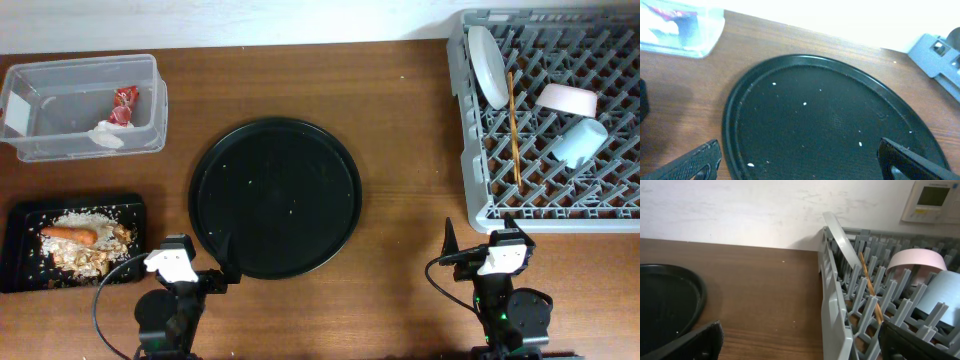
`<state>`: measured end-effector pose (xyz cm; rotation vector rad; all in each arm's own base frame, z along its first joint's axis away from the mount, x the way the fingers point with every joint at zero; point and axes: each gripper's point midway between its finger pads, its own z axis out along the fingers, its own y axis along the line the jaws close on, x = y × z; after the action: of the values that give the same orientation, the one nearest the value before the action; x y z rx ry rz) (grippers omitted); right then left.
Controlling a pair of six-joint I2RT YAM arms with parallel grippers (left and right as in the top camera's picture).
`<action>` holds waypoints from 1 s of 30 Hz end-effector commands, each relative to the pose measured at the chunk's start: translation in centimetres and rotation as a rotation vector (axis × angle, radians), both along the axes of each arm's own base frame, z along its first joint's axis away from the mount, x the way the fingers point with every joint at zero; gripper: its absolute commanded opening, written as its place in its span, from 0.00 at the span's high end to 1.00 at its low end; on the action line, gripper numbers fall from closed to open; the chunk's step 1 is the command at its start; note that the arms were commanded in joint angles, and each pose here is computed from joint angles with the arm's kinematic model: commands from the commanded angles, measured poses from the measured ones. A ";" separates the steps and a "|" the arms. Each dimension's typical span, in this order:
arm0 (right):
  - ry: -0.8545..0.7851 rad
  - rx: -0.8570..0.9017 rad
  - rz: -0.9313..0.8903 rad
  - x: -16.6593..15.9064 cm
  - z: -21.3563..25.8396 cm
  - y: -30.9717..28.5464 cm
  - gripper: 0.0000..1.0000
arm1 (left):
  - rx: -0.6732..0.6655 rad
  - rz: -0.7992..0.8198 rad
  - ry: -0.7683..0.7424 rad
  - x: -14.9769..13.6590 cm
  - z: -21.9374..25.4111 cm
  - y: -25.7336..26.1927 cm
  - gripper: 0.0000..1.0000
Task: Sort waste into correct bins and load items into the dishwasher rack
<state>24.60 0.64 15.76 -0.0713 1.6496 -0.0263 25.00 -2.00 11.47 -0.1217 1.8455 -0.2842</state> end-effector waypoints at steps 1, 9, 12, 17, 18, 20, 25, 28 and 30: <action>0.000 -0.003 -0.002 0.0 -0.2 0.0 0.02 | 0.156 -0.041 -0.067 -0.1 0.8 -0.1 0.01; 0.000 -0.003 -0.002 0.0 -0.2 0.0 0.02 | 0.276 0.048 -0.124 -0.1 2.1 1.8 0.01; 0.000 -0.003 -0.002 0.0 -0.2 0.0 0.02 | 0.293 0.120 -0.128 -0.2 2.5 3.0 0.01; 0.000 -0.003 -0.002 0.0 -0.2 0.0 0.02 | 0.301 0.125 -0.191 -0.4 3.9 3.0 0.01; 0.000 -0.003 -0.002 0.0 -0.2 0.0 0.02 | 0.301 0.129 -0.207 -0.4 4.3 3.0 0.01; 0.000 -0.003 -0.002 0.0 -0.2 0.0 0.02 | 0.317 0.131 -0.202 -0.4 4.1 3.1 0.01; 0.000 -0.003 -0.002 0.0 -0.2 0.0 0.02 | 0.319 0.137 -0.201 -0.4 4.1 3.3 0.01; 0.000 -0.003 -0.002 0.0 -0.2 0.0 0.02 | 0.339 0.132 -0.202 -0.4 4.1 3.3 0.01; 0.000 -0.003 -0.002 0.0 -0.2 0.0 0.02 | 0.339 0.132 -0.202 -0.4 4.2 3.3 0.01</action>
<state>24.60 0.64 15.76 -0.0713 1.6496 -0.0263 24.58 1.00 15.81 0.0066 1.6516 0.0736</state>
